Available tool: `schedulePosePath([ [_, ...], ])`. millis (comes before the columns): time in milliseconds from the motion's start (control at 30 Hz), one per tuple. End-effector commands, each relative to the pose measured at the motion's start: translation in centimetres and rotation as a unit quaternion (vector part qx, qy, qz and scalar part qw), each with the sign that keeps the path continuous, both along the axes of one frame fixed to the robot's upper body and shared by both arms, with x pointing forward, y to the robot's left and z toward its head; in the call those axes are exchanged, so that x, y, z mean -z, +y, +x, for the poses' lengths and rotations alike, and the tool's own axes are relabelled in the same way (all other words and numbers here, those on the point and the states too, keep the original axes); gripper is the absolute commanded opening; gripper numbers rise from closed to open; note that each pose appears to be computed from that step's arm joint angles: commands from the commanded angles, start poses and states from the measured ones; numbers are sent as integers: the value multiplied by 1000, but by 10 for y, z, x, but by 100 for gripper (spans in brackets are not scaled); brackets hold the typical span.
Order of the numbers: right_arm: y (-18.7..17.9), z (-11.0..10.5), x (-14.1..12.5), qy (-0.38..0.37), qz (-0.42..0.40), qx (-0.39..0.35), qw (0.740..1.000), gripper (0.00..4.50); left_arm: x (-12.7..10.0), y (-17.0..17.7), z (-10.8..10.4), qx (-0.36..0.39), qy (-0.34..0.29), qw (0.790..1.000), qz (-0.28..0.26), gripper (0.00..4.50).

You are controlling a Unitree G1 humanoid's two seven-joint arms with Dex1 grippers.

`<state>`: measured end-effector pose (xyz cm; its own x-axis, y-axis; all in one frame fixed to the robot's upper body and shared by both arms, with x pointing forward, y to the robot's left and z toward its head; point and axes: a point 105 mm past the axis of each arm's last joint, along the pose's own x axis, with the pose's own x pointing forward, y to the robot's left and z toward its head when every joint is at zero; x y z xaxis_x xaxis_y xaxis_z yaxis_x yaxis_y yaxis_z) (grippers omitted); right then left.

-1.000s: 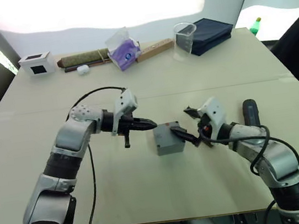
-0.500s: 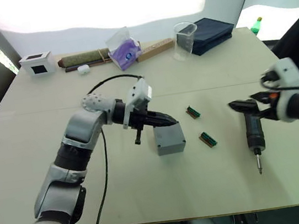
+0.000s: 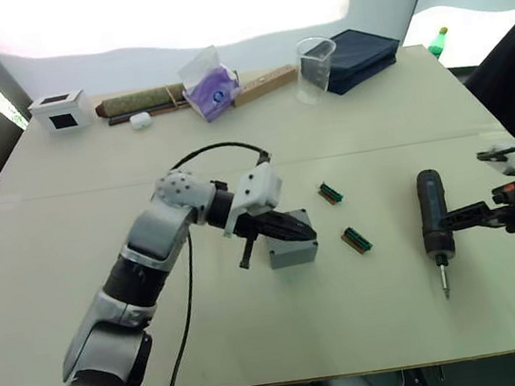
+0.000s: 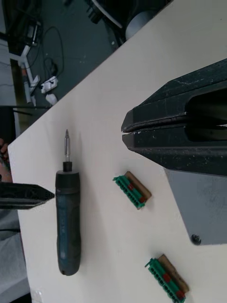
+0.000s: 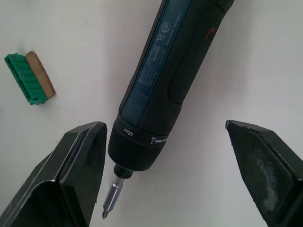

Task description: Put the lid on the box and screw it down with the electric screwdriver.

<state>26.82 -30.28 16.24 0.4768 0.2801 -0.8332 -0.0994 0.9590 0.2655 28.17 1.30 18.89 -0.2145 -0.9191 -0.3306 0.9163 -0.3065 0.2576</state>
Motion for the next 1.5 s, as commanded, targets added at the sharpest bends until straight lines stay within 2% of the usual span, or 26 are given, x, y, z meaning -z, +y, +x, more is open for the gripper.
schedulePosePath([
  [33, 4, 7, -3, -3, 4, -5, 1000, 443, -9, -3, -5, 4, -23, 1000, -10, 0],
  [367, 14, 14, 39, 67, -47, -42, 996, 443, -7, -3, -6, -22, -14, 1000, -16, 0],
  [500, 15, 16, 57, 95, -97, -73, 988, 443, -8, -4, -5, -36, -8, 999, -21, 0],
  [533, 15, 17, 59, 99, -107, -81, 986, 387, -8, -4, -5, -38, -8, 999, -21, 0],
  [567, 15, 17, 61, 103, -119, -92, 983, 375, -8, -4, -5, -39, -7, 999, -22, 0],
  [633, 17, 17, 65, 112, -132, -111, 979, 297, -8, -4, -5, -41, -6, 999, -23, 0],
  [733, 20, 18, 73, 129, -149, -131, 972, 220, -8, -4, -4, -47, -7, 999, -25, 0],
  [967, 15, 16, 76, 137, -155, -144, 968, 211, -9, -3, -2, -66, -5, 997, -34, 0],
  [1033, 12, 23, 68, 114, -162, -147, 969, 211, -7, 0, 1, -74, -4, 997, -31, 0],
  [1133, 20, 45, 39, 61, -128, -125, 982, 211, -6, 4, 8, -86, -3, 996, -27, 0],
  [1267, 21, 71, -16, -35, -108, -82, 990, 211, -8, 14, 25, -118, -7, 993, -27, 0],
  [1367, 24, 83, -68, -146, -89, -62, 983, 211, -9, 29, 44, -159, -3, 987, -28, 0],
  [1467, 36, 92, -103, -296, -118, -86, 944, 211, -8, 38, 51, -177, 5, 984, -27, 0],
  [1500, 49, 95, -123, -379, -95, -84, 917, 211, -8, 40, 52, -180, 11, 983, -27, 0],
])
